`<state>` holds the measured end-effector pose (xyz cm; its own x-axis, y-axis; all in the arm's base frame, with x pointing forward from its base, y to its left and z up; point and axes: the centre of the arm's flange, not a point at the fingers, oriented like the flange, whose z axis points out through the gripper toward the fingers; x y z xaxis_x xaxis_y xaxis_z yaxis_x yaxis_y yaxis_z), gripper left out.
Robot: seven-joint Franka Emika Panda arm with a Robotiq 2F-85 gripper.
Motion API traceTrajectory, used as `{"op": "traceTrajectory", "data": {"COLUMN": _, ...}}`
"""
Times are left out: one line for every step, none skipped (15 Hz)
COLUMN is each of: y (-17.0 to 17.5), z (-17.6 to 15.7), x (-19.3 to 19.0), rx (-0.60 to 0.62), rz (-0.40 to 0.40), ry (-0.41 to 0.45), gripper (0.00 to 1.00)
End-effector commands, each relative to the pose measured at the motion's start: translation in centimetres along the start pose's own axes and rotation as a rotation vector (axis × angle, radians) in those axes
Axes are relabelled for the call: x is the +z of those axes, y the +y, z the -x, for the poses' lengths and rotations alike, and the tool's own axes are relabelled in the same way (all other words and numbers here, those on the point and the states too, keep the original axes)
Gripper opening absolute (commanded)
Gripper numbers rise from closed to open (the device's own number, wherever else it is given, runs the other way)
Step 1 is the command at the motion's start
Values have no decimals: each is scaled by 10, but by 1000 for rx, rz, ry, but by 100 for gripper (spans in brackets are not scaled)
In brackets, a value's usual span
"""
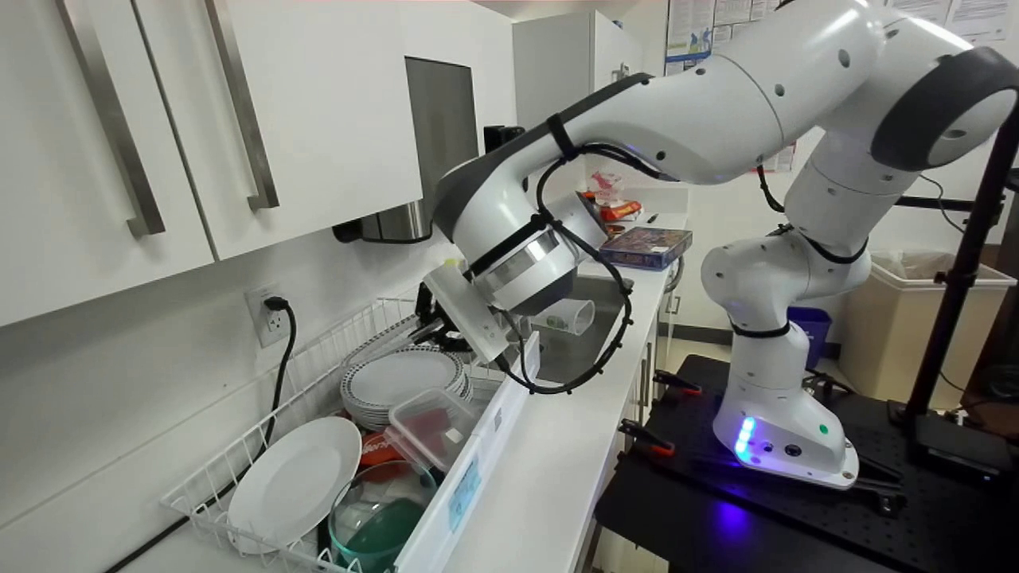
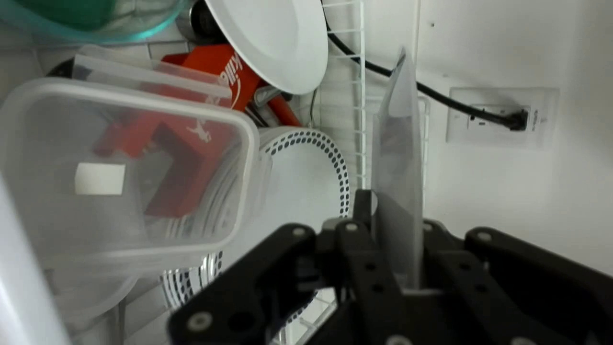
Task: Take a plate from the rack and put it in the sink
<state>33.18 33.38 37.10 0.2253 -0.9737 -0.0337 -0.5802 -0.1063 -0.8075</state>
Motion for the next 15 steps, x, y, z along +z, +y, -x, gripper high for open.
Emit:
{"op": "traceTrajectory", "data": {"y": 33, "z": -52, "x": -24, "rx": 77, "rz": -41, "ry": 83, "gripper": 3}}
{"op": "traceTrajectory", "data": {"y": 36, "z": -62, "x": -26, "rx": 96, "rz": -47, "ry": 106, "gripper": 3}}
{"op": "traceTrajectory", "data": {"y": 40, "z": -73, "x": -25, "rx": 115, "rz": -51, "ry": 129, "gripper": 3}}
{"op": "traceTrajectory", "data": {"y": 42, "z": -85, "x": -25, "rx": 130, "rz": -53, "ry": 151, "gripper": 3}}
{"op": "traceTrajectory", "data": {"y": 44, "z": -94, "x": -23, "rx": 141, "rz": -55, "ry": 161, "gripper": 3}}
{"op": "traceTrajectory", "data": {"y": 45, "z": -101, "x": -22, "rx": 136, "rz": -63, "ry": 160, "gripper": 3}}
{"op": "traceTrajectory", "data": {"y": 44, "z": -101, "x": -20, "rx": 111, "rz": -69, "ry": 128, "gripper": 3}}
{"op": "traceTrajectory", "data": {"y": 40, "z": -90, "x": -18, "rx": 64, "rz": -77, "ry": 17, "gripper": 3}}
{"op": "traceTrajectory", "data": {"y": 37, "z": -89, "x": -10, "rx": 99, "rz": -30, "ry": 112, "gripper": 11}}
{"op": "traceTrajectory", "data": {"y": 36, "z": -87, "x": -8, "rx": 86, "rz": -35, "ry": 66, "gripper": 11}}
{"op": "traceTrajectory", "data": {"y": 35, "z": -84, "x": -8, "rx": 74, "rz": -40, "ry": 45, "gripper": 11}}
{"op": "traceTrajectory", "data": {"y": 36, "z": -81, "x": -9, "rx": 65, "rz": -44, "ry": 40, "gripper": 11}}
{"op": "traceTrajectory", "data": {"y": 36, "z": -79, "x": -10, "rx": 58, "rz": -47, "ry": 38, "gripper": 11}}
{"op": "traceTrajectory", "data": {"y": 36, "z": -78, "x": -11, "rx": 55, "rz": -49, "ry": 37, "gripper": 3}}
{"op": "traceTrajectory", "data": {"y": 33, "z": -83, "x": -11, "rx": 65, "rz": -56, "ry": 55, "gripper": 3}}
